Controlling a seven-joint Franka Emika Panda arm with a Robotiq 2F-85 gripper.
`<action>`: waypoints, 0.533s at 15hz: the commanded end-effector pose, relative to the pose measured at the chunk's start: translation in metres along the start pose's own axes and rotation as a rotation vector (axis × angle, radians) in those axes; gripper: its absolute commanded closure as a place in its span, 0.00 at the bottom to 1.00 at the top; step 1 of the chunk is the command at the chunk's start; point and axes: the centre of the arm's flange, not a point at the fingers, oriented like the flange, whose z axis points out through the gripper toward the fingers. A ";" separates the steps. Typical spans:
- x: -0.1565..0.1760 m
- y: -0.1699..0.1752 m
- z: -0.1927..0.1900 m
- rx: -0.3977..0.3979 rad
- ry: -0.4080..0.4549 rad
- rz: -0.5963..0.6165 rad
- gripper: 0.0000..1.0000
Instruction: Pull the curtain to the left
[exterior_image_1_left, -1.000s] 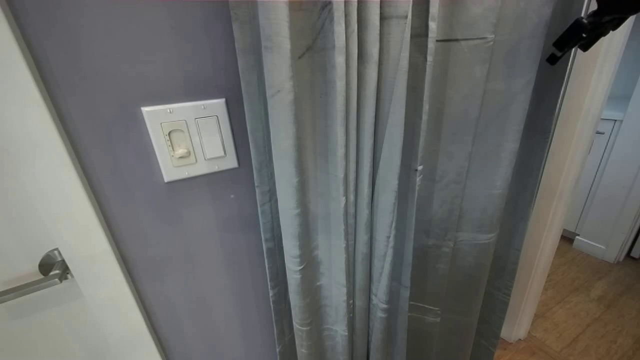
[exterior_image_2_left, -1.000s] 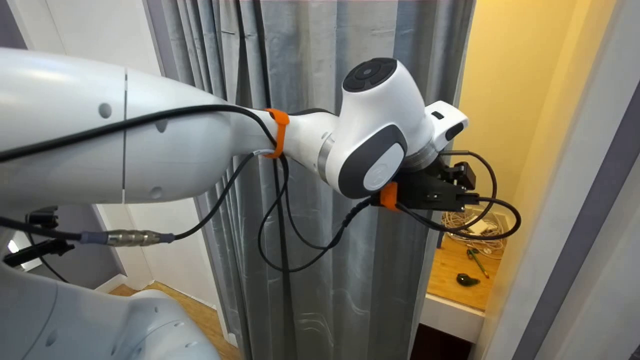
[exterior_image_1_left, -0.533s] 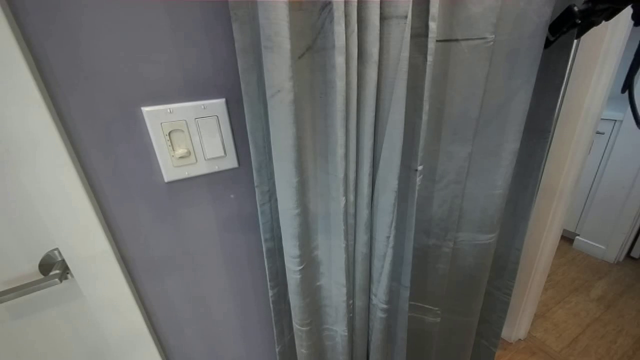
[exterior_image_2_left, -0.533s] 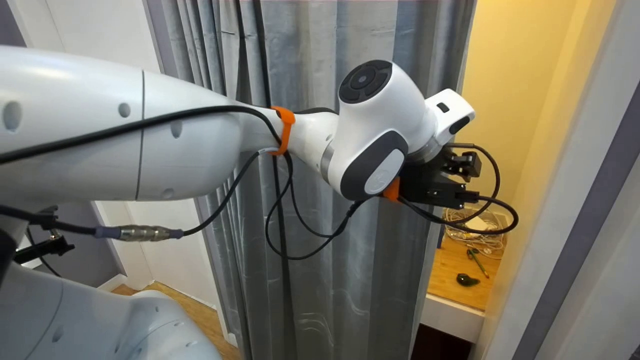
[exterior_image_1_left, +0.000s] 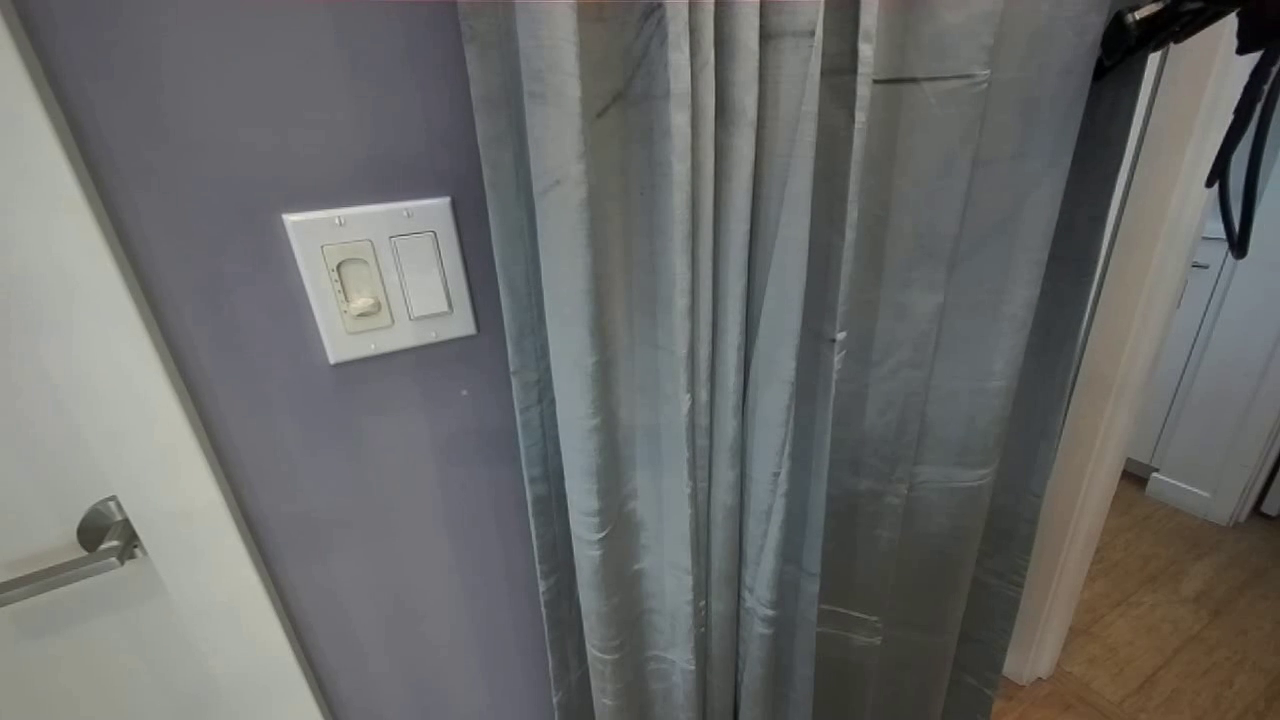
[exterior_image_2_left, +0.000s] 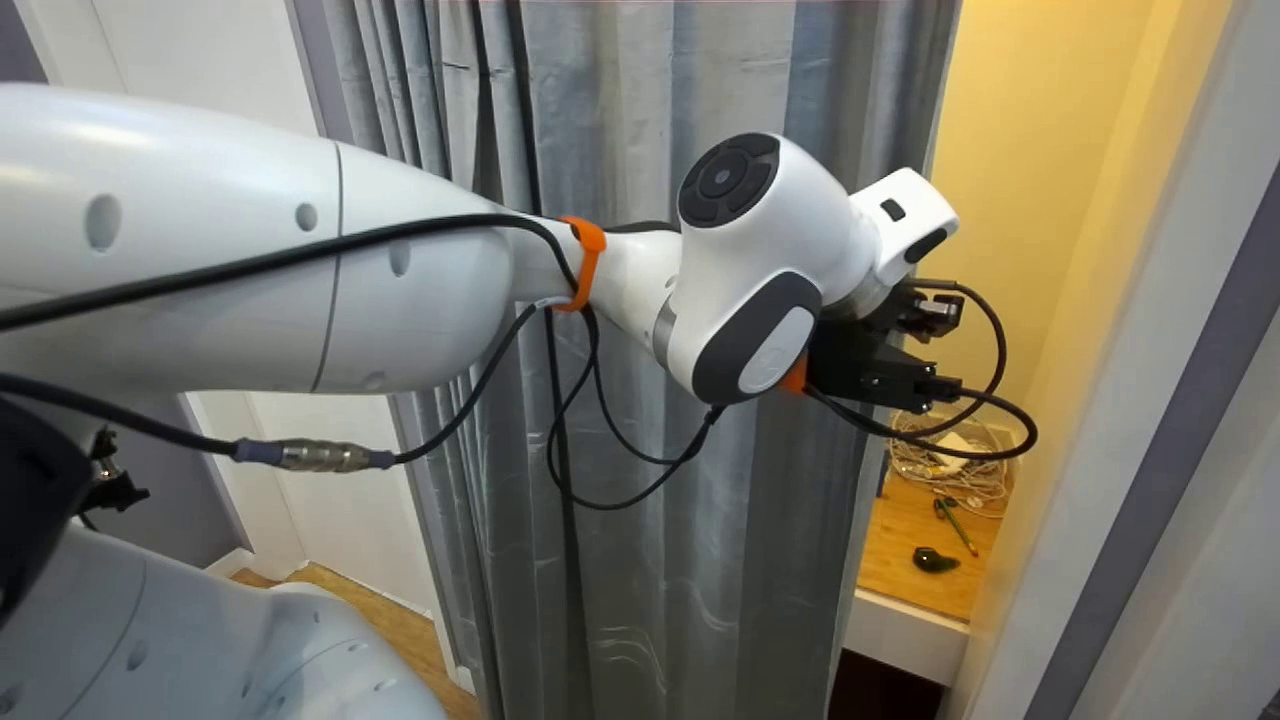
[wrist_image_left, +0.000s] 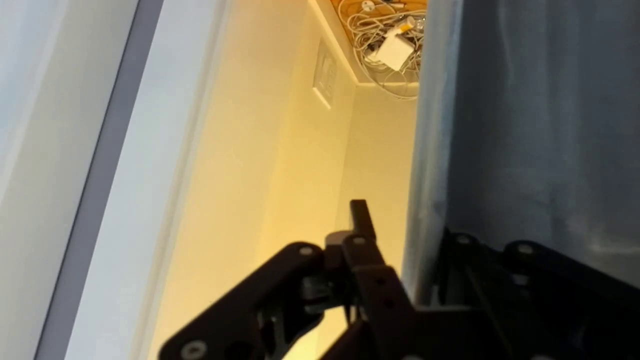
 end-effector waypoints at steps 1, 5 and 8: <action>0.013 0.001 0.005 0.049 0.055 0.022 0.99; 0.022 -0.006 0.004 0.118 0.060 0.024 0.99; 0.029 -0.011 0.000 0.166 0.060 0.003 0.99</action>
